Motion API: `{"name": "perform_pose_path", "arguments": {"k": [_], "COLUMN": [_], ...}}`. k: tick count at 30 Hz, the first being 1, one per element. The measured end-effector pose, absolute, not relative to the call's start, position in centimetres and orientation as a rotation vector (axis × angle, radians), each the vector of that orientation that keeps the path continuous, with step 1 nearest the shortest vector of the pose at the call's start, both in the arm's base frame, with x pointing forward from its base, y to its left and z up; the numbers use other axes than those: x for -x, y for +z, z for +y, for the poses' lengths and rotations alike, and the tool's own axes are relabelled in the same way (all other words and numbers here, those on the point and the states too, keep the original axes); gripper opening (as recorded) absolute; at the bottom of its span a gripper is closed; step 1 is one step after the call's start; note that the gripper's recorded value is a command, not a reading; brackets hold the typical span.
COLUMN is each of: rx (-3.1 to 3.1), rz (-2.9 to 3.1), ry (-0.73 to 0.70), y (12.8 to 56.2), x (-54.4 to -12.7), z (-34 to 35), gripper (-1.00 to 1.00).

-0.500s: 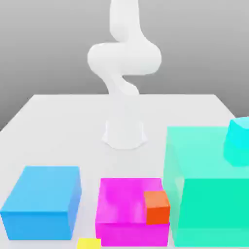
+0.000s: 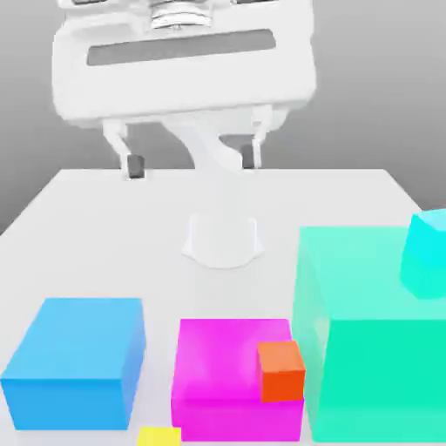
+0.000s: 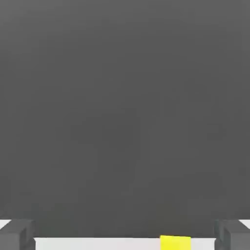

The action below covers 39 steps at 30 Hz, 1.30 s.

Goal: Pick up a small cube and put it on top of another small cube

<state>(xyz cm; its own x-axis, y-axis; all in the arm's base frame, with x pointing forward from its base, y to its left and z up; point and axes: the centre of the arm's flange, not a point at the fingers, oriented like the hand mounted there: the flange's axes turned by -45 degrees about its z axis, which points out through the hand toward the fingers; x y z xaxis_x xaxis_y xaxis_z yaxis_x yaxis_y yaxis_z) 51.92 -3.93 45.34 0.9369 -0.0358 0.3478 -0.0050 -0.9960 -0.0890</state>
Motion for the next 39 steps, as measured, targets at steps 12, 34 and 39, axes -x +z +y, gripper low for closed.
{"name": "perform_pose_path", "arguments": {"k": [12, 34, 39], "rx": [3.111, 3.126, 3.021], "rz": [0.068, -0.304, -0.861], "ry": [-0.106, -0.002, -0.003], "y": [24.4, 22.5, 26.8], "x": [-53.6, -52.4, -51.1], "z": [-7.0, -4.8, -0.2], "gripper": [0.00, -1.00, -1.00]}}
